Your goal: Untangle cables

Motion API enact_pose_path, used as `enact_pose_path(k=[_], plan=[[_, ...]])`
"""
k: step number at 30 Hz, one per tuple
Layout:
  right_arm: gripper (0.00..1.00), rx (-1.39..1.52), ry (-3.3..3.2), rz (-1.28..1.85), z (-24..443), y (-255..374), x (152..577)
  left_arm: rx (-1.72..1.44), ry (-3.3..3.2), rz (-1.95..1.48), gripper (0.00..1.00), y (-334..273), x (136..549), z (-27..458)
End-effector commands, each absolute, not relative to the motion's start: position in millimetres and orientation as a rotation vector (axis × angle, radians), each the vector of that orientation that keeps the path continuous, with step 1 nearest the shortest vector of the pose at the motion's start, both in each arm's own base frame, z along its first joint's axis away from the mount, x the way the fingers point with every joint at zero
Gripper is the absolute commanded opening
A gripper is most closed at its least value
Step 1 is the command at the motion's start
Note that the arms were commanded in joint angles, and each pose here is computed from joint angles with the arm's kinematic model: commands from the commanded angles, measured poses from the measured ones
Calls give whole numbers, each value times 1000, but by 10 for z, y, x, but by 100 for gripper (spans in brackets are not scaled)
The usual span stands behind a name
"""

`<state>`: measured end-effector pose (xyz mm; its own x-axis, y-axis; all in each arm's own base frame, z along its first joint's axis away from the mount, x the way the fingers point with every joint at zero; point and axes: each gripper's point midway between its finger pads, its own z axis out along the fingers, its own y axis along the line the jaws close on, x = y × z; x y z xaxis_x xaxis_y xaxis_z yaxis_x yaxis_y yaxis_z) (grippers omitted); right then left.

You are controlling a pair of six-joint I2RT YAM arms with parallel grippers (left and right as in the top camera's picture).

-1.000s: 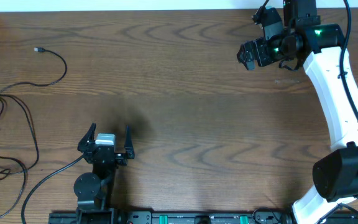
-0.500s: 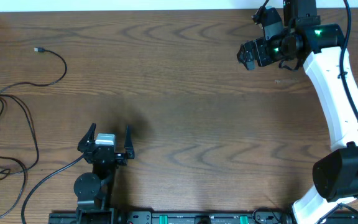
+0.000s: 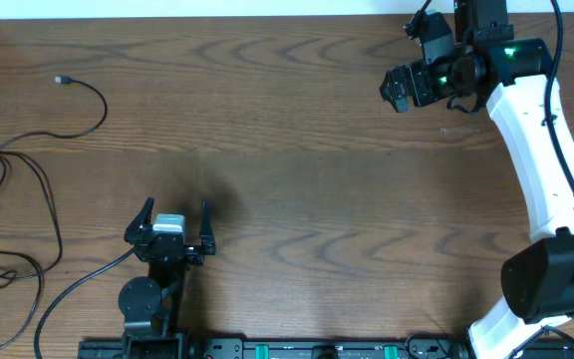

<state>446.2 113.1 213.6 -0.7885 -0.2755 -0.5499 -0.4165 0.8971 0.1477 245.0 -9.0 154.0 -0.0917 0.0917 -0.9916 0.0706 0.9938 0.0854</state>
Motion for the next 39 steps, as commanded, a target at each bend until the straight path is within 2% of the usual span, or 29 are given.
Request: enact_pose_path(k=[1,12,17,32,39], plan=[[99,-516,2535,359,2092,1159,4450,126,1712,4,93,-105,2439,1388],[99,-513,2554,366,2070,1164,4409,126,1713,4,92,-105,2440,1387],[99,-397,2626,400,2083,1128,4263,126,1713,4,92,-105,2440,1387],[99,-426,2375,396,3028,1131,3868,126,1713,4,92,-105,2440,1387],[99,-451,2180,422,3054,1150,3550,126,1713,4,92,-105,2440,1387]])
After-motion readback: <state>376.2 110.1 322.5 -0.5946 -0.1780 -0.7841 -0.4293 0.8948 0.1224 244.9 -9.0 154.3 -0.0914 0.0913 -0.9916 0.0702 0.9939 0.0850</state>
